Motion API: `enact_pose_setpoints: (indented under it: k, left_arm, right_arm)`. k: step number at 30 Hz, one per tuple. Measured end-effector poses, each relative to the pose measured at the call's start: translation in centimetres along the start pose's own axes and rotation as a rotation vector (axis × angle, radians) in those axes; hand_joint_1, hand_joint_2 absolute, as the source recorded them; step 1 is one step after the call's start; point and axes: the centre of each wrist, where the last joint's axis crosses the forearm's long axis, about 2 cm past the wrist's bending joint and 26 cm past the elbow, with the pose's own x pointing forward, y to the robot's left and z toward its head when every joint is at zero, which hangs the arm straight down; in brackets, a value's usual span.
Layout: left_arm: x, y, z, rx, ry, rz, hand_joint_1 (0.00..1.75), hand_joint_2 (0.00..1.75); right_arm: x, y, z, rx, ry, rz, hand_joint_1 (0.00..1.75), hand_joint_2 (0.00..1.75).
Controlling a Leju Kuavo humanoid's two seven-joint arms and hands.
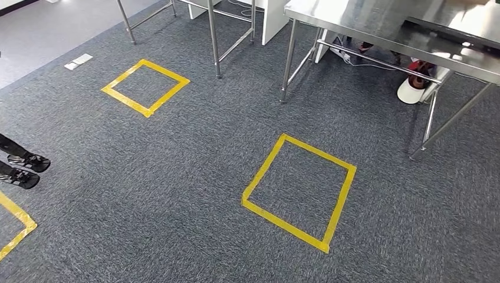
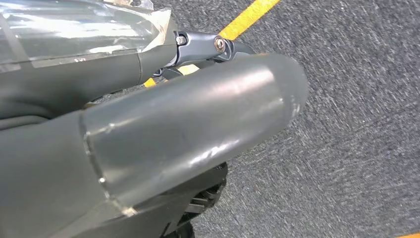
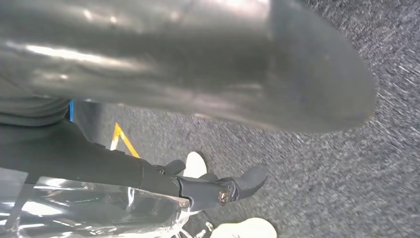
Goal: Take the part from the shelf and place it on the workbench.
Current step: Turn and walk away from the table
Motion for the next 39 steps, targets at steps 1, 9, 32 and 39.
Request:
enact_pose_setpoints:
  k: [1, 9, 32, 39]
  left_arm:
    - [0.0, -0.02, 0.0, -0.003, 0.006, -0.008, 0.0, 0.0]
    - [0.04, -0.1, -0.02, -0.023, 0.027, -0.036, 0.0, 0.0]
    - [-0.19, 0.03, 0.09, 0.011, 0.044, -0.005, 0.0, 0.0]
    - [-0.41, 0.12, 0.2, 0.029, 0.051, 0.001, 0.0, 0.0]
  right_arm:
    - [-0.05, -0.02, -0.01, -0.002, 0.006, -0.005, 0.0, 0.0]
    - [0.06, 0.26, 0.15, -0.009, 0.023, -0.012, 0.0, 0.0]
    - [0.25, 0.71, 0.41, -0.004, -0.03, 0.052, 0.0, 0.0]
    - [0.56, 0.82, 0.5, 0.001, -0.041, 0.053, 0.0, 0.0]
